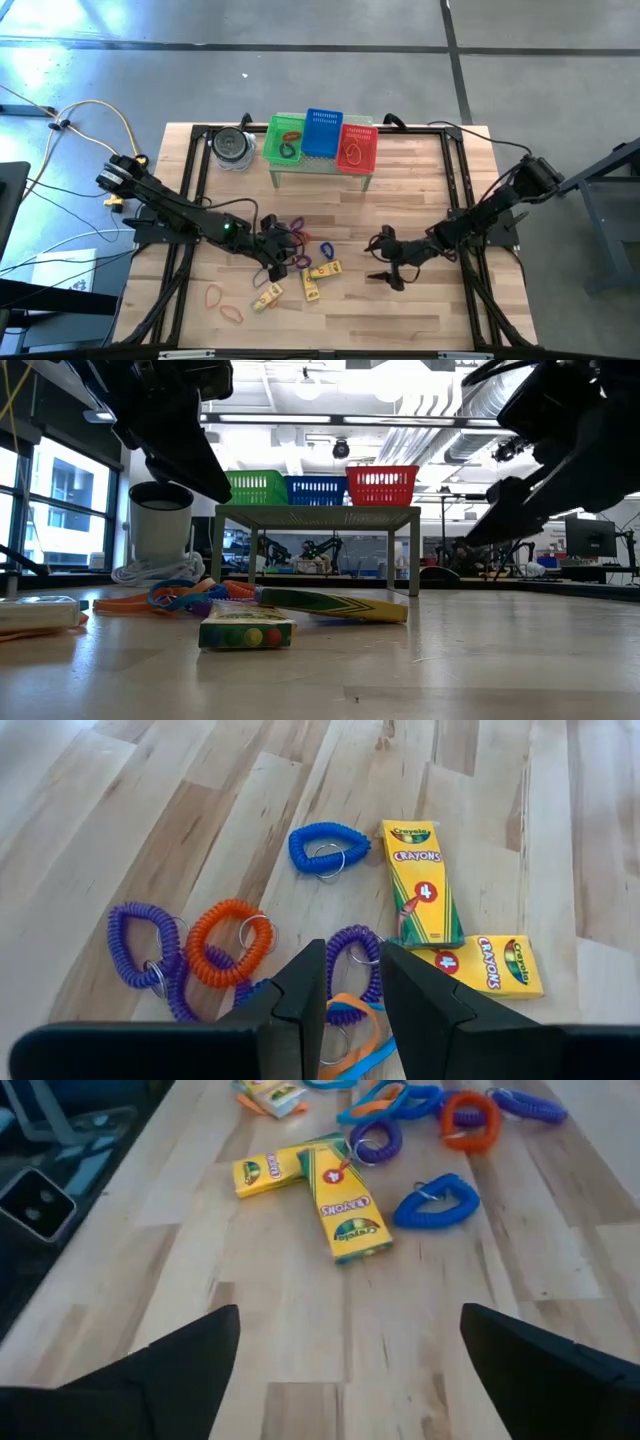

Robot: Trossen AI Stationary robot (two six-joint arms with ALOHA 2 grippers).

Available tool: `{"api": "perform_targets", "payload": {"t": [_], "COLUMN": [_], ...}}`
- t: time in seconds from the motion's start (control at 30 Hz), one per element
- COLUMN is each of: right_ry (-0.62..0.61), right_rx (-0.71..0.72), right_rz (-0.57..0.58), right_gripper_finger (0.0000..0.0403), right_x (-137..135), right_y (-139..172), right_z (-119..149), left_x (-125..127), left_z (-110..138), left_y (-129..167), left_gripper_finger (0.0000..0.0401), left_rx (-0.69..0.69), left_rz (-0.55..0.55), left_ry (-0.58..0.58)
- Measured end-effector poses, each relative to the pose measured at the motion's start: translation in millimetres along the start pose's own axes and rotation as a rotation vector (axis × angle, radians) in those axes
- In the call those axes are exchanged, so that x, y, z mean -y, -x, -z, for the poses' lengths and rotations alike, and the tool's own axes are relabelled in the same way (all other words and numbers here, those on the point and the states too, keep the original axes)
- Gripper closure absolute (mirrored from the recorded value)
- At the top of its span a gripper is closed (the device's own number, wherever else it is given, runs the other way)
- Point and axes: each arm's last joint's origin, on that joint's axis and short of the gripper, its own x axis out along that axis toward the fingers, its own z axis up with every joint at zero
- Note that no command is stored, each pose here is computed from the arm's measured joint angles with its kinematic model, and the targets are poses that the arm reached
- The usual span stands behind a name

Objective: Pick & Place Office Desk Supplies
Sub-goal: Put the yellow crayon box into the blue bin on the shelf

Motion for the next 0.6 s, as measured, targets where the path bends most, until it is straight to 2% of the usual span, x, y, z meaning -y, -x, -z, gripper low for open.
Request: {"api": "perform_targets", "payload": {"t": [0.1, 0.17, 0.47, 0.6], "right_ry": [-0.022, 0.007, 0.159, 0.146], "right_rx": [0.048, 0.075, -0.052, -0.06], "right_rz": [0.007, 0.039, 0.143, 0.128], "right_gripper_finger": [0.0029, 0.0031, 0.005, 0.006], "right_x": [-1, 0, 17, 24], "right_y": [0, 0, -24, -41], "right_z": [-4, -6, 19, 30], "left_x": [0, 0, 0, 0], "left_z": [0, 0, 0, 0], "left_y": [0, 0, 0, 0], "left_gripper_finger": [0.0308, 0.0308, 0.0308, 0.0308], "left_rx": [0.0, 0.0, 0.003, 0.003], "left_rz": [0.0, 0.0, 0.002, 0.002], "left_ry": [0.015, 0.02, 0.024, 0.024]}}
